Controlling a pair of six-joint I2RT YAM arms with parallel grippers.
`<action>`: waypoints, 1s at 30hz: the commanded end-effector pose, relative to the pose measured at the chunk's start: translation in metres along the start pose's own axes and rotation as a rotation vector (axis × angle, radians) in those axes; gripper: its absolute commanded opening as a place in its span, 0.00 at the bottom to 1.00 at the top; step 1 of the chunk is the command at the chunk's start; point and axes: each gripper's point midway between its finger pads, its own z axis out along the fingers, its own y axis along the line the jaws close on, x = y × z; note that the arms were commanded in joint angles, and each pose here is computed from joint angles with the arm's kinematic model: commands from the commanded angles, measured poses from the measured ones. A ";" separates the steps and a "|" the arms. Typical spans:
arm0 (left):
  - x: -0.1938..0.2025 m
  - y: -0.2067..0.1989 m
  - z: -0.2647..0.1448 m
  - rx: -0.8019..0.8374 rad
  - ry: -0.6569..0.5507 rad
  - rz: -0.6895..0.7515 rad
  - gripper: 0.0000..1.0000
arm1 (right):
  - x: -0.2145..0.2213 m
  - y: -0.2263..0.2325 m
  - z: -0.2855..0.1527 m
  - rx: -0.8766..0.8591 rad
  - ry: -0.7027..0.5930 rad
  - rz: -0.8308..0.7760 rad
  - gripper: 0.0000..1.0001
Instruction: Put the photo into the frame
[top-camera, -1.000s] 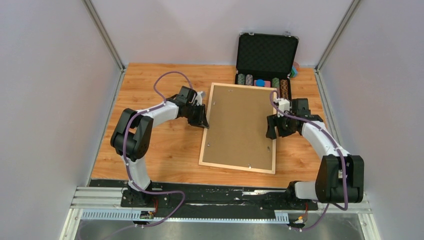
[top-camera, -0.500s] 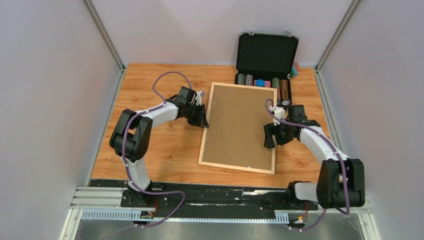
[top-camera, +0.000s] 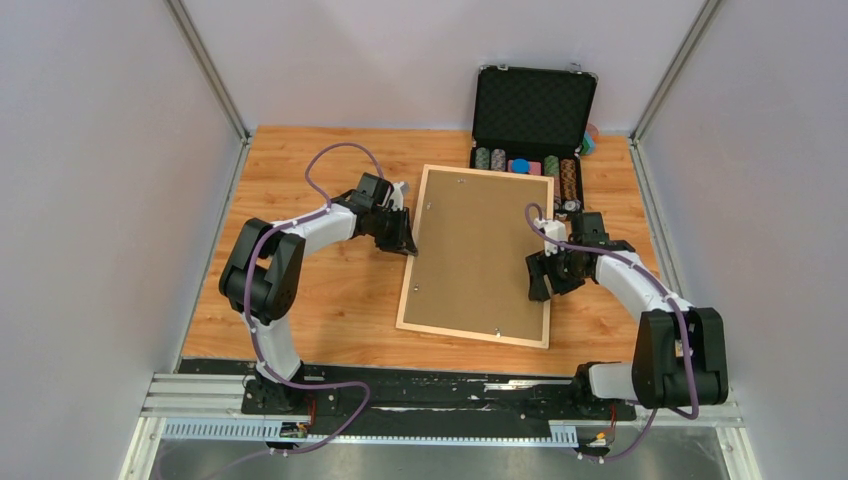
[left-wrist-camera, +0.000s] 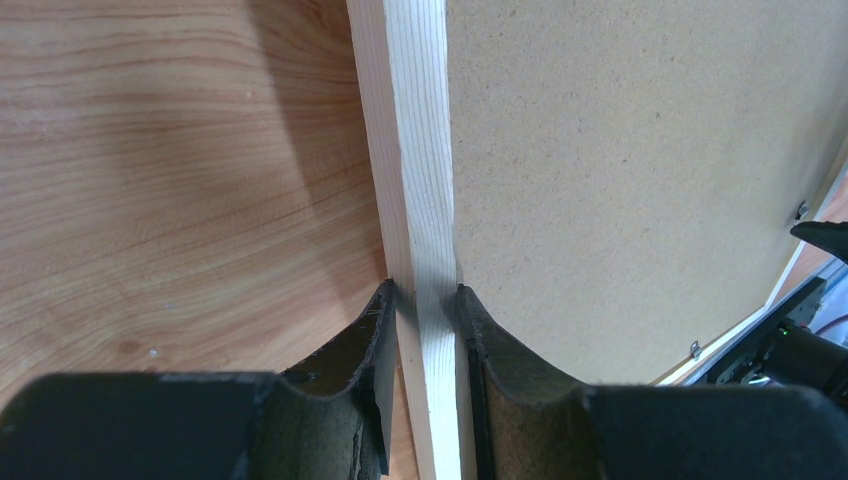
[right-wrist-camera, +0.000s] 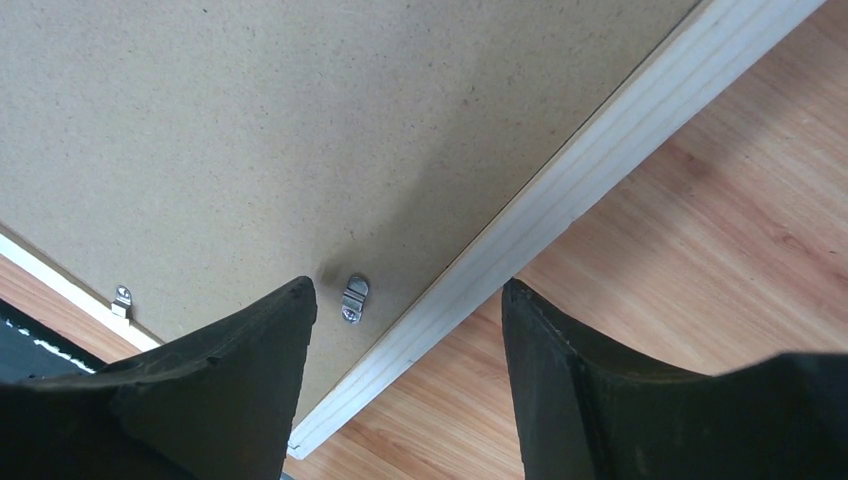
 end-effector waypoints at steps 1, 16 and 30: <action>-0.022 -0.032 -0.021 0.096 -0.091 0.040 0.00 | 0.001 -0.004 0.002 0.020 0.006 -0.031 0.66; -0.021 -0.031 -0.021 0.093 -0.085 0.045 0.00 | 0.000 -0.009 0.002 0.044 0.007 -0.050 0.47; -0.021 -0.031 -0.020 0.092 -0.083 0.044 0.00 | 0.002 -0.009 -0.003 0.035 0.012 -0.120 0.42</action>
